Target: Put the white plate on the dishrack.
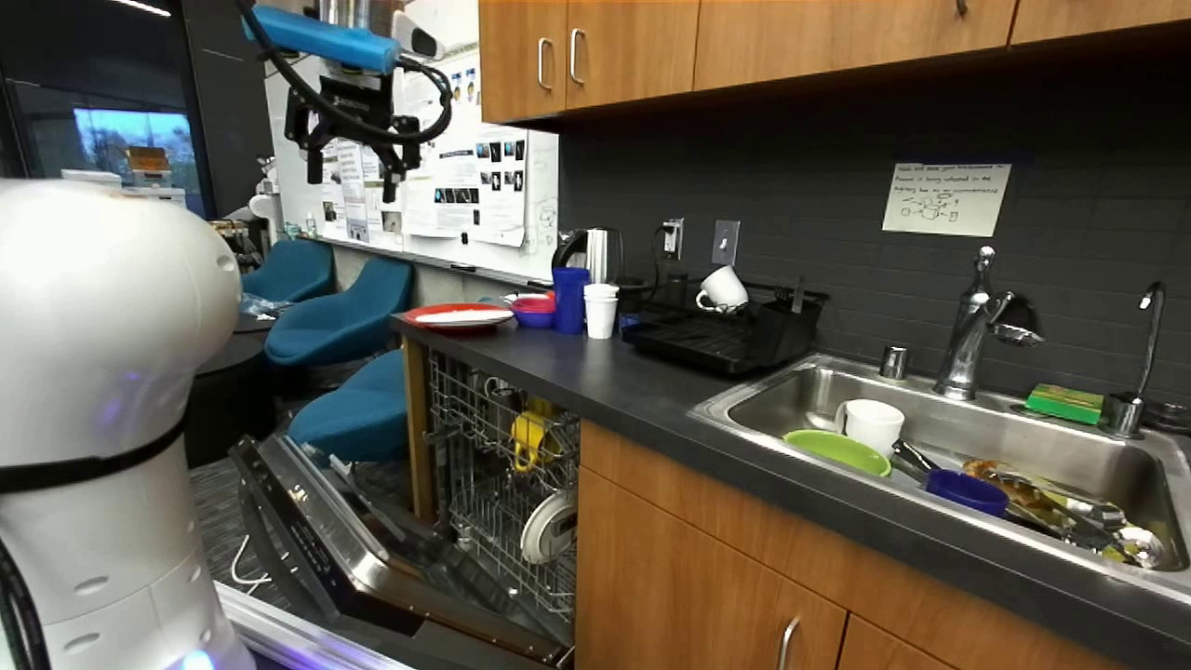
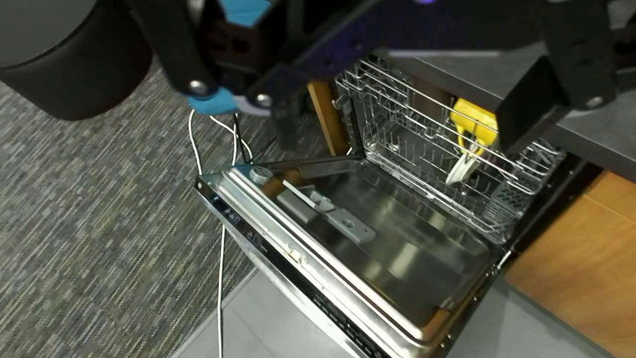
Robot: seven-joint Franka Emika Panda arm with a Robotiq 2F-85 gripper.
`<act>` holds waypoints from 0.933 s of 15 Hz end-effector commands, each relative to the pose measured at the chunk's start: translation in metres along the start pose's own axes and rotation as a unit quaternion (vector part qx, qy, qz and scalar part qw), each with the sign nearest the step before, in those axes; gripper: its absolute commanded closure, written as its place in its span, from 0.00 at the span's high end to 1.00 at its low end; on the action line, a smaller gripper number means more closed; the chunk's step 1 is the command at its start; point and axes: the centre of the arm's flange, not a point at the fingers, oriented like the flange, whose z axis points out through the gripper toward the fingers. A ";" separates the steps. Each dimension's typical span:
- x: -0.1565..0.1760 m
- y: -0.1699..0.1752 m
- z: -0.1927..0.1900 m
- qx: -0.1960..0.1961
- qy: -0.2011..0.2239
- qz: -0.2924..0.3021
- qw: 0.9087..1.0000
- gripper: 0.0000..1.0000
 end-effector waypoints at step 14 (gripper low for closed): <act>0.140 -0.115 0.142 -0.073 0.136 -0.146 0.977 1.00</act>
